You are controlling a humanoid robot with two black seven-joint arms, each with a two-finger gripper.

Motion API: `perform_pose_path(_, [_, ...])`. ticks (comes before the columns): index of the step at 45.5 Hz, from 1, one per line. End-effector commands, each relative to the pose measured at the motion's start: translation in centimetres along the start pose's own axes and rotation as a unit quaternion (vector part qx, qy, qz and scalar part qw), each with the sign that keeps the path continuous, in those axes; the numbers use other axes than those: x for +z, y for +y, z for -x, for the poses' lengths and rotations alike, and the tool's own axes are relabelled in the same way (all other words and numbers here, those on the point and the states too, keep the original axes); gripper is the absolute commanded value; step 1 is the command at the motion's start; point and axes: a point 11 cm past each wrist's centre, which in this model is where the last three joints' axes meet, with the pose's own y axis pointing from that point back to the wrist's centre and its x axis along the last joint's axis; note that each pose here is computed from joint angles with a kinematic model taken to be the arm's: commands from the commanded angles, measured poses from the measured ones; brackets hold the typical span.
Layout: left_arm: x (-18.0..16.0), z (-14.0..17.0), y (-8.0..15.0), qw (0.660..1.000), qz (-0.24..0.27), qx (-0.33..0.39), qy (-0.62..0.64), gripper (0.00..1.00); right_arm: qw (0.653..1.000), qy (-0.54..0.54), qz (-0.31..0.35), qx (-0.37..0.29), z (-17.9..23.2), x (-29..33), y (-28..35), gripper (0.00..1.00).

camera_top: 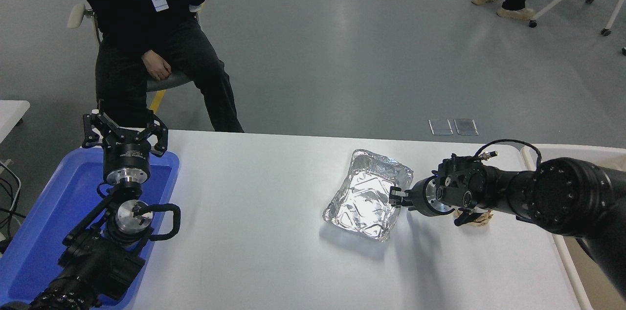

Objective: Pick up foil plate and place in dustbin

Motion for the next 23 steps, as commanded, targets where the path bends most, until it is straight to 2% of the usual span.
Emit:
perform_pose_path(1, [0.0, 0.0, 0.0, 1.0, 0.0, 0.0, 0.0, 0.99, 1.0, 0.008, -0.001, -0.001, -0.1, -0.2, 0.1, 0.0])
perform_pose_path(12, [0.0, 0.0, 0.0, 1.0, 0.0, 0.0, 0.0, 0.99, 1.0, 0.023, -0.015, -0.002, -2.0, -2.5, 2.0, 0.0])
perform_pose_path(23, [0.0, 0.0, 0.0, 1.0, 0.0, 0.0, 0.0, 0.99, 0.997, 0.065, -0.035, -0.025, -4.4, -6.9, 7.8, 0.0])
